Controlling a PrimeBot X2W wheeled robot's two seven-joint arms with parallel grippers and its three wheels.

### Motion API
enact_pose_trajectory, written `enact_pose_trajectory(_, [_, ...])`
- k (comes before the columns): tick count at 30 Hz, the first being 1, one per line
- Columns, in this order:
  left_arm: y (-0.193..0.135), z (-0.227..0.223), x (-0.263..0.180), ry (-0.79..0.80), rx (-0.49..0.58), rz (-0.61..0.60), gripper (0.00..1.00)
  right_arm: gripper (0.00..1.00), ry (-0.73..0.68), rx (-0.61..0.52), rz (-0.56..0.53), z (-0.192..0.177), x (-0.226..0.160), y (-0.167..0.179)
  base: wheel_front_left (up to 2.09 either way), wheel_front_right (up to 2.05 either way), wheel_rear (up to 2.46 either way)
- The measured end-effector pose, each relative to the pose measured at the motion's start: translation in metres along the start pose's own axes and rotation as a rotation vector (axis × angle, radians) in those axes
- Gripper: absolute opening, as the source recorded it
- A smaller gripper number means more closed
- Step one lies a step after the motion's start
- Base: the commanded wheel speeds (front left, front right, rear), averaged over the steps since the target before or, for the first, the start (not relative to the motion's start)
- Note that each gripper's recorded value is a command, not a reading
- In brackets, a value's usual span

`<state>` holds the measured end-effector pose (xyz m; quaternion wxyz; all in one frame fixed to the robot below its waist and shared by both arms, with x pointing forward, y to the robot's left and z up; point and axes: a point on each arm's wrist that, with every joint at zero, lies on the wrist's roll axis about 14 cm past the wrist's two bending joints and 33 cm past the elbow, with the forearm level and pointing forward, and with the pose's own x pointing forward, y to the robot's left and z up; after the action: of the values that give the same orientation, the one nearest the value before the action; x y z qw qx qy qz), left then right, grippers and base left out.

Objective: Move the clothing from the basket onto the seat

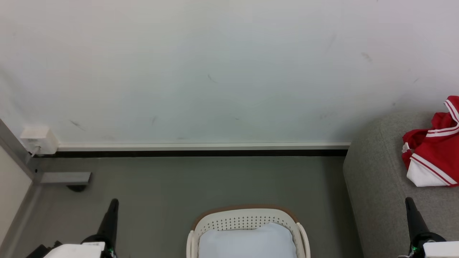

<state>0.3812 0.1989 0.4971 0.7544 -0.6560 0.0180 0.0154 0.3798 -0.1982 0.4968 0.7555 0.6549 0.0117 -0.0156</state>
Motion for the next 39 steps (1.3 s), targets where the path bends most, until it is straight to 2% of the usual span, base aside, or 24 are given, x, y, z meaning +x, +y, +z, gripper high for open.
enact_pose_trajectory(21, [-0.007, 0.0019, 0.0064, -0.003, -0.137, -0.035, 0.0, 0.0, 0.008, 0.147, 0.027, 0.0012, 0.0073, 0.0067, 0.0, 0.0, 0.0])
enact_pose_trajectory(39, [-0.0077, 0.002, 0.0067, -0.003, -0.138, -0.037, 0.0, 0.0, 0.008, 0.15, 0.029, 0.0013, 0.0075, 0.0073, 0.0, 0.0, 0.0])
